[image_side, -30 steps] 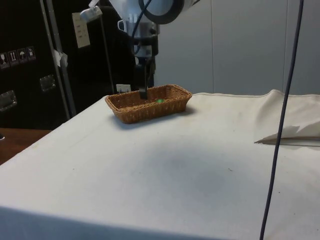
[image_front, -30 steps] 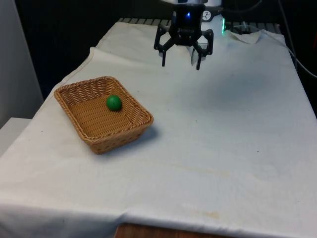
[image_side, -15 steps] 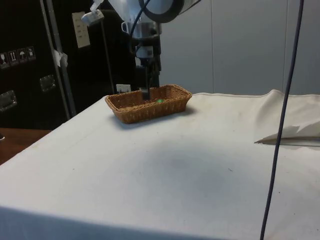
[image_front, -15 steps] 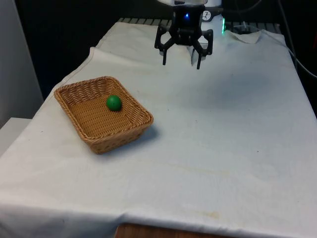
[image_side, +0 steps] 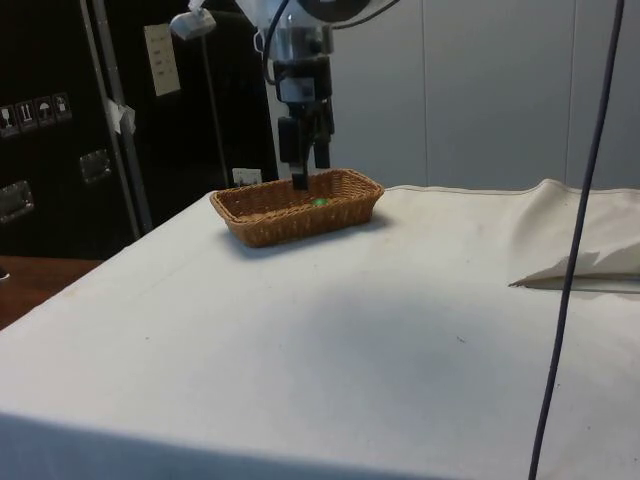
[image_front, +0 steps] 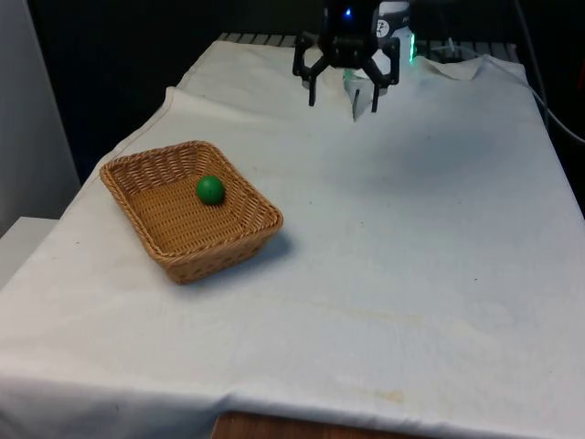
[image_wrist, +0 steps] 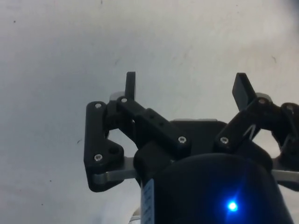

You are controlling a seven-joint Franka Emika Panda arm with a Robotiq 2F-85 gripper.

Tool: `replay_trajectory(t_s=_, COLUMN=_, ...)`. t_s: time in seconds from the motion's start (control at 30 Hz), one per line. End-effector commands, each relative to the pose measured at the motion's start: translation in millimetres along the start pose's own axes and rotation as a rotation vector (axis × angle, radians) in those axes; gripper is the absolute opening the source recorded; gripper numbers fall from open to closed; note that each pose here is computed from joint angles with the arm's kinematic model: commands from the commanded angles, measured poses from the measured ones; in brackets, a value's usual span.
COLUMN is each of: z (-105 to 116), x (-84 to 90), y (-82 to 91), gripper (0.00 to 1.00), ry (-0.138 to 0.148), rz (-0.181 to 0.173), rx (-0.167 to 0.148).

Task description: Pick up the ball and place it into the basket.

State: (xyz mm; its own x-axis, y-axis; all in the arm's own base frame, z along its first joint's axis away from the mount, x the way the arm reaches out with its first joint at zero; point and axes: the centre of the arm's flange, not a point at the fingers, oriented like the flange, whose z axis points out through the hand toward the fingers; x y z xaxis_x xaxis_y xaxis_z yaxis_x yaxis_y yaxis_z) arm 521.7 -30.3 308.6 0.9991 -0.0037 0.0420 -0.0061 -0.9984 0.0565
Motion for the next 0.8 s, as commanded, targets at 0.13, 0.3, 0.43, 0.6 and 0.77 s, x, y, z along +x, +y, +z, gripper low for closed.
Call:
replay_trajectory(t_s=0.13, z=-6, x=-10.3, y=-11.3, gripper=1.0, ry=0.005, rz=0.01, rx=0.003)
replay_trajectory(t_s=0.3, z=-10, x=-14.6, y=-20.0, gripper=1.0, ry=0.008, rz=0.012, rx=0.013)
replay_trajectory(t_s=0.43, z=-16, x=-17.1, y=-29.3, gripper=1.0, ry=0.012, rz=0.019, rx=0.023)
replay_trajectory(t_s=0.6, z=-20, x=-16.7, y=-33.7, gripper=1.0, ry=0.019, rz=0.03, rx=0.04)
replay_trajectory(t_s=0.77, z=-28, x=-15.6, y=-37.7, gripper=1.0, ry=0.018, rz=0.058, rx=0.038)
